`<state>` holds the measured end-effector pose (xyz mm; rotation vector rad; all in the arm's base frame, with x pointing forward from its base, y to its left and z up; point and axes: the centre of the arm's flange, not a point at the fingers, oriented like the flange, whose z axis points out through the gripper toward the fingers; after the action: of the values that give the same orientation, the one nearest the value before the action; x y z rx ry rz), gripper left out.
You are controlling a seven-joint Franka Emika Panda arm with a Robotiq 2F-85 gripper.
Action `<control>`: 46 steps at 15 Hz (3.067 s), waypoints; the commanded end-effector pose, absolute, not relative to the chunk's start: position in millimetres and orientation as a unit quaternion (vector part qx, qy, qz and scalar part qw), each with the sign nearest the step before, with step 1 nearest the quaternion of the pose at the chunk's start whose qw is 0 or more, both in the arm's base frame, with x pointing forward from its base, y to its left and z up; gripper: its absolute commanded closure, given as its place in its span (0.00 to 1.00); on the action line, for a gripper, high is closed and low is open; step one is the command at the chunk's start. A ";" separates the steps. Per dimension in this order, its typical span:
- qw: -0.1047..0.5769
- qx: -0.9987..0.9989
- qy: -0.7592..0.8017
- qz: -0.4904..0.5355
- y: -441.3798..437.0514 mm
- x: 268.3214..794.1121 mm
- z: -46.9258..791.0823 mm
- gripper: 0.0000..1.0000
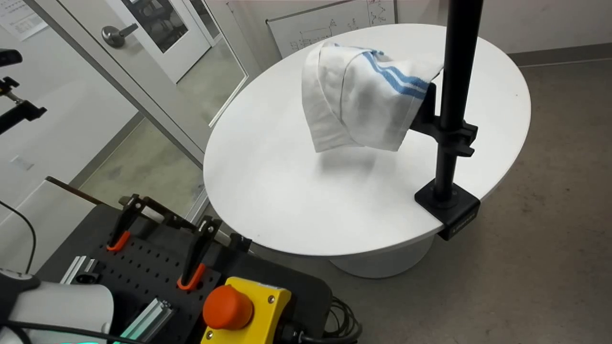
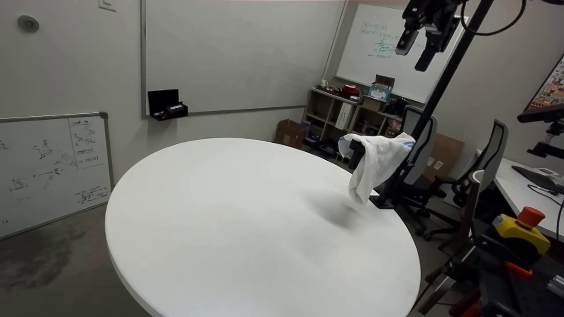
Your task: Remove the towel from the rack and put it on the table.
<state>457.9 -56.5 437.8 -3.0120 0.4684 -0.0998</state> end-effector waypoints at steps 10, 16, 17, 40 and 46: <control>-0.028 -0.948 0.307 -0.085 -170.8 469.3 355.6 0.00; -0.063 -0.931 0.355 -0.060 -196.5 472.0 314.5 0.00; -0.066 -0.929 0.360 -0.060 -198.5 473.0 308.6 0.00; -0.115 -0.924 0.355 -0.086 -183.4 520.4 237.4 0.00; -0.117 -0.923 0.359 -0.079 -184.9 521.1 231.5 0.46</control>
<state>513.8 -188.0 234.5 -3.1359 1.1952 -0.2453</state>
